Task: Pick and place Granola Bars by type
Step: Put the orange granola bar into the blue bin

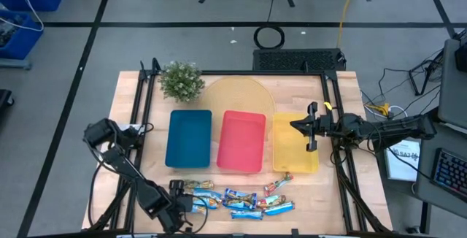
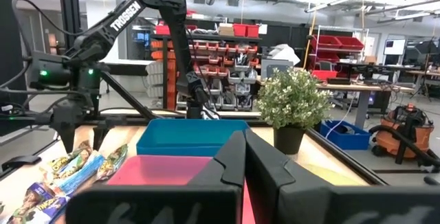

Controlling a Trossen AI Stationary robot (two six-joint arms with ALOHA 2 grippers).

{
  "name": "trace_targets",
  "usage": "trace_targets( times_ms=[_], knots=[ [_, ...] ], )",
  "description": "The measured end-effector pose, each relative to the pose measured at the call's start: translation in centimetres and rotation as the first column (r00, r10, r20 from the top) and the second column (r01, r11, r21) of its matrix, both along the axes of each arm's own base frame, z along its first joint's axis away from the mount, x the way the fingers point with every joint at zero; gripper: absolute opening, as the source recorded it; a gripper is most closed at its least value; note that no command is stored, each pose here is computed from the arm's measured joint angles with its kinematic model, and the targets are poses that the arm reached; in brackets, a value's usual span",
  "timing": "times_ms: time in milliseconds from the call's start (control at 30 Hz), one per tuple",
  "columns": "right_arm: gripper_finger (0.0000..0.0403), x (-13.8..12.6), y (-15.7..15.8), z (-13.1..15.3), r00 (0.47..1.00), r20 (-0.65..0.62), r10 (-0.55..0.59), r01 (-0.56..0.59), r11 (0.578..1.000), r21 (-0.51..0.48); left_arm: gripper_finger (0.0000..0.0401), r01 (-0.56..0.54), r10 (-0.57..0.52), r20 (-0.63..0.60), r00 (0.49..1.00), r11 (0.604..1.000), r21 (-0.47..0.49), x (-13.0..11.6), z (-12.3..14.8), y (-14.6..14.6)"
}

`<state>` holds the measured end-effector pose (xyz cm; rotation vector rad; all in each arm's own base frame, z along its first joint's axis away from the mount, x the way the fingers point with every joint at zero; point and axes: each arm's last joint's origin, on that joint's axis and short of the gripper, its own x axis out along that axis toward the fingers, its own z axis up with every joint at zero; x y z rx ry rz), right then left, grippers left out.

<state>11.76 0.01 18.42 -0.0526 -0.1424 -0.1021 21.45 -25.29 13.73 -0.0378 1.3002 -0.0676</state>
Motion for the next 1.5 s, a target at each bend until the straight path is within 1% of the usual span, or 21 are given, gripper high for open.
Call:
trace_targets(
  times_ms=[167, 267, 367, 567, 667, 767, 867, 1033, 1067, 1133, 1233, 1300, 1400, 1500],
  knots=[
    [0.0, 0.0, 0.0, 0.0, 1.0, 0.002, 0.0, 0.0, 1.0, -0.001, 0.0272, -0.023, 0.023, 0.017, 1.0, 1.0, 0.006, 0.4, 0.1, 0.1],
    [0.0, 0.0, 0.0, 0.0, 1.0, 0.002, 0.0, 0.0, 1.0, -0.002, 0.0259, -0.025, 0.025, 0.018, 1.0, 1.0, 0.009, 0.4, 0.1, 0.2],
    [0.0, 0.0, 0.0, 0.1, 1.0, 0.012, 0.0, 0.0, 1.0, -0.002, 0.0228, -0.047, 0.047, 0.0, 0.999, 0.999, -0.006, 0.4, 0.1, 0.2],
    [0.0, 0.0, 0.0, 0.1, 1.0, 0.011, 0.0, 0.0, 1.0, -0.003, 0.0146, -0.113, 0.112, -0.052, 0.992, 0.993, -0.03, 0.5, 0.1, 0.6],
    [0.0, 0.0, 0.0, 0.1, 1.0, 0.011, -0.001, 0.001, 1.0, -0.003, 0.0111, -0.119, 0.116, -0.078, 0.99, 0.992, -0.037, 0.4, 0.1, 0.6],
    [0.0, 0.0, 0.0, 0.1, 1.0, 0.011, -0.002, 0.002, 1.0, -0.003, 0.0086, -0.118, 0.11, -0.113, 0.988, 0.991, -0.066, 0.4, 0.1, 0.5],
    [0.0, 0.0, 0.0, 0.1, 1.0, 0.01, -0.003, 0.003, 1.0, -0.007, 0.0072, -0.105, 0.087, -0.158, 0.984, 0.989, -0.107, 0.3, 0.2, 0.3],
    [0.0, 0.0, 0.0, 0.1, 1.0, 0.01, -0.003, 0.003, 1.0, -0.007, 0.0068, -0.081, 0.034, -0.234, 0.972, 0.978, -0.194, -0.2, 0.8, 0.0],
    [0.0, 0.0, 0.0, 0.1, 1.0, 0.01, -0.003, 0.003, 1.0, -0.007, 0.0067, -0.075, 0.025, -0.234, 0.972, 0.976, -0.204, -0.5, 1.1, -0.1],
    [0.0, 0.0, 0.0, 0.1, 1.0, 0.01, -0.002, 0.002, 1.0, -0.007, 0.0067, -0.059, 0.005, -0.222, 0.975, 0.97, -0.236, -0.8, 1.9, -0.3],
    [0.0, 0.0, 0.0, 0.1, 1.0, 0.009, -0.002, 0.002, 1.0, -0.007, 0.0066, -0.037, -0.011, -0.18, 0.984, 0.965, -0.258, -1.1, 3.2, -0.6],
    [0.0, 0.0, 0.0, 0.1, 1.0, 0.009, -0.001, 0.001, 1.0, -0.007, 0.0066, 0.001, -0.039, -0.135, 0.99, 0.962, -0.272, -1.4, 4.4, -0.7],
    [0.0, 0.0, 0.0, 0.1, 1.0, 0.009, -0.001, 0.001, 1.0, -0.007, 0.0066, 0.093, -0.107, -0.034, 0.994, 0.955, -0.283, -1.6, 6.6, -0.9],
    [0.0, 0.0, 0.0, 0.1, 1.0, 0.009, -0.001, 0.001, 1.0, -0.007, 0.0066, 0.149, -0.138, 0.064, 0.988, 0.965, -0.214, -1.7, 9.1, -0.4]
  ],
)
